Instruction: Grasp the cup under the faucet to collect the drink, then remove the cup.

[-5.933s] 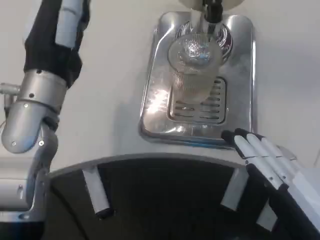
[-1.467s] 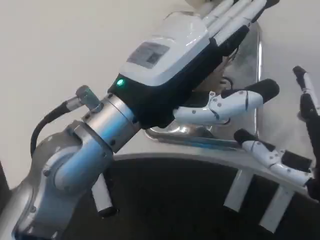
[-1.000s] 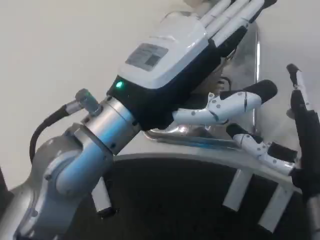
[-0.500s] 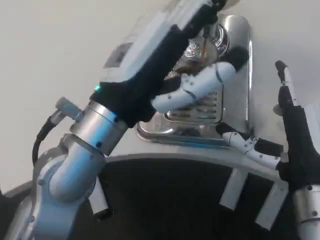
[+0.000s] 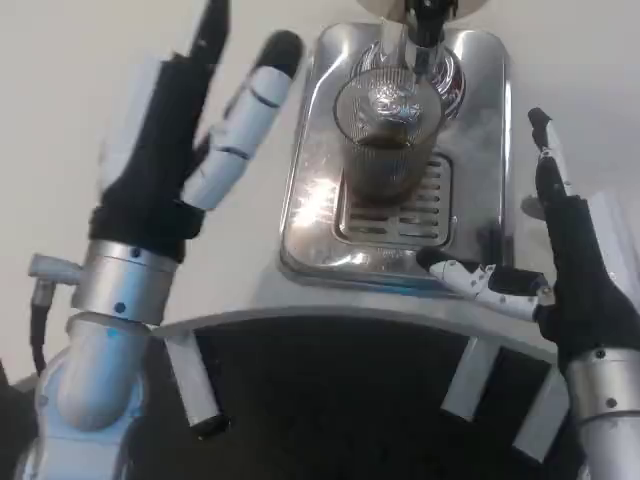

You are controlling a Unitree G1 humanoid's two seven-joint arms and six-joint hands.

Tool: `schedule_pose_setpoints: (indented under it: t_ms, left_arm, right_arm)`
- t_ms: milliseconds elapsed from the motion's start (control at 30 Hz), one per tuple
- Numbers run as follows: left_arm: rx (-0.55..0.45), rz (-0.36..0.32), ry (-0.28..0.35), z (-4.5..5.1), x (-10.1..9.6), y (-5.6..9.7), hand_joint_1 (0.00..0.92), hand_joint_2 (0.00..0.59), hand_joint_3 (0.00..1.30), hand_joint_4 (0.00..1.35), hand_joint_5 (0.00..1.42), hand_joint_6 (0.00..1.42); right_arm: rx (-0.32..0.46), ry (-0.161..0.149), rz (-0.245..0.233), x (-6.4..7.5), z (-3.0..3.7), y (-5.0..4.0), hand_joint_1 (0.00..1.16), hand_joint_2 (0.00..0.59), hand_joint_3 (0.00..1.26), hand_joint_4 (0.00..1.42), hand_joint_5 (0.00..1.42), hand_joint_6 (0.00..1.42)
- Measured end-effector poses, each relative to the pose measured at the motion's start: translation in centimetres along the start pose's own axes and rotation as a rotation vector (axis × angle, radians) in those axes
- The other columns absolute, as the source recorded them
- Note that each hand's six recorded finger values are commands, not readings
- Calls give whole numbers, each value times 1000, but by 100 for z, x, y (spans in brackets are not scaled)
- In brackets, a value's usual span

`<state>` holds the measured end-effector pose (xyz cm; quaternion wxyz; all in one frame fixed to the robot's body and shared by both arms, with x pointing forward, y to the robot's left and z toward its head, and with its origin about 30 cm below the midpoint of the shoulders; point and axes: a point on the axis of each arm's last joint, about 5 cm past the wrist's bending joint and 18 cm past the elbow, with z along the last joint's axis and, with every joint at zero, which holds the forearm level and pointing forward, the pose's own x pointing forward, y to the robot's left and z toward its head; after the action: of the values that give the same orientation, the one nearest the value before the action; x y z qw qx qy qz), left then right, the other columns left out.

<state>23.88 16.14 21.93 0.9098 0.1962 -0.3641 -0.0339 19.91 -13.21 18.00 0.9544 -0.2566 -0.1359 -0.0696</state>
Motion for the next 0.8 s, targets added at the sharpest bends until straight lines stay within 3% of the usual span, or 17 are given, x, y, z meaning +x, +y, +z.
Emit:
schedule_pose_setpoints:
  t_ms: [133,233,433,667,800]
  left_arm:
    - [5,18,21,-25,-40,23,0,255,0,0,0,0]
    - [13,30,86,-79,-144,39,0,255,0,0,0,0]
    - [35,62,184,-161,-308,84,0,256,0,0,0,0]
    - [71,61,312,-278,-562,107,0,256,0,0,0,0]
    - [71,60,353,-299,-656,94,0,256,0,0,0,0]
  right_arm:
    - [16,2,12,22,1,23,1096,188,0,0,23,179]
    - [31,-1,20,73,10,57,827,207,0,0,25,178]
    - [59,-20,44,176,47,105,1042,206,0,0,25,178]
    - [86,-20,84,305,55,166,1019,210,0,0,25,163]
    - [103,-14,73,372,51,178,1001,209,0,0,37,163]
